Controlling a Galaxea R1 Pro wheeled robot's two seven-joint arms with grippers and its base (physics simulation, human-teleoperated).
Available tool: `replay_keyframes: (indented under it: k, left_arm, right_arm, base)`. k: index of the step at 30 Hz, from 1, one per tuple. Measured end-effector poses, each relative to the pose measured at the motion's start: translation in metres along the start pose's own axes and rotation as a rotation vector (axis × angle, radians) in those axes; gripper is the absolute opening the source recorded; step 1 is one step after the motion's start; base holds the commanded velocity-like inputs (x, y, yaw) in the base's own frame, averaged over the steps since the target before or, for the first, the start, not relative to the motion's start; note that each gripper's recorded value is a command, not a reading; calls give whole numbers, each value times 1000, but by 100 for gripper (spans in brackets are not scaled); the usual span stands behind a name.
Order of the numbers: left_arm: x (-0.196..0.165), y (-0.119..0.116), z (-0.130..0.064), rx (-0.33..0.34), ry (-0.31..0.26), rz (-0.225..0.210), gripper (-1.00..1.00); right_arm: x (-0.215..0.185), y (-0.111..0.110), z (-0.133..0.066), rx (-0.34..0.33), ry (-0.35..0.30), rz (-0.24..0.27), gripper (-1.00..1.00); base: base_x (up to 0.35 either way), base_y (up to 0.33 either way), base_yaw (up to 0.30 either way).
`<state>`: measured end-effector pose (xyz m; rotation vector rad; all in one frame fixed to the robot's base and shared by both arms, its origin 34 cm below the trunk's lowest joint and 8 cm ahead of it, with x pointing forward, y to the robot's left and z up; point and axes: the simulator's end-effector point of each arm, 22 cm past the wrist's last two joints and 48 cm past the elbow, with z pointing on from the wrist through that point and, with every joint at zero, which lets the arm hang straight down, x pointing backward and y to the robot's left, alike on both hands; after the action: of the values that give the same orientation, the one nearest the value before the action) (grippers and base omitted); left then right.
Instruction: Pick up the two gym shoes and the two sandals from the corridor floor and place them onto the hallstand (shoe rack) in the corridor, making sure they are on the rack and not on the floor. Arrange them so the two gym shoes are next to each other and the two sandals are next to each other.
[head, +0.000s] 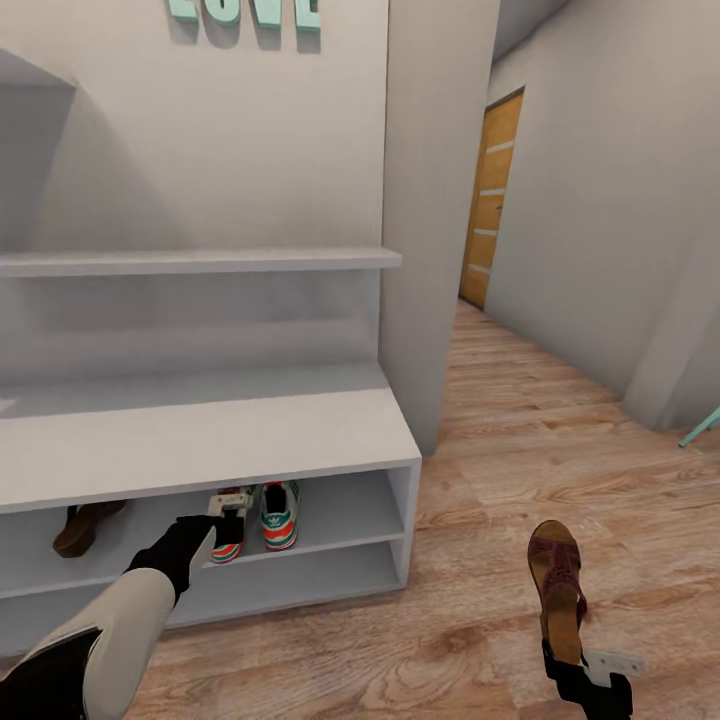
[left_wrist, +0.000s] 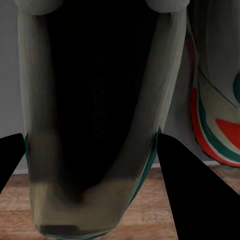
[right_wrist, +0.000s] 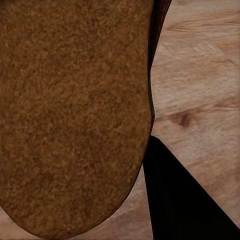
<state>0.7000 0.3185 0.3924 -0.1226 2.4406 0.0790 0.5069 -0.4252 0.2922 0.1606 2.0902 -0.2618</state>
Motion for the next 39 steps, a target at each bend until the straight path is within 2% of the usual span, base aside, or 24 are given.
replay_keyframes:
  k: [39]
  left_arm:
    - [0, 0, 0, 0, 0, 0, -100]
  right_arm:
    - [0, 0, 0, 0, 0, 1, -100]
  base:
    - [52, 0, 0]
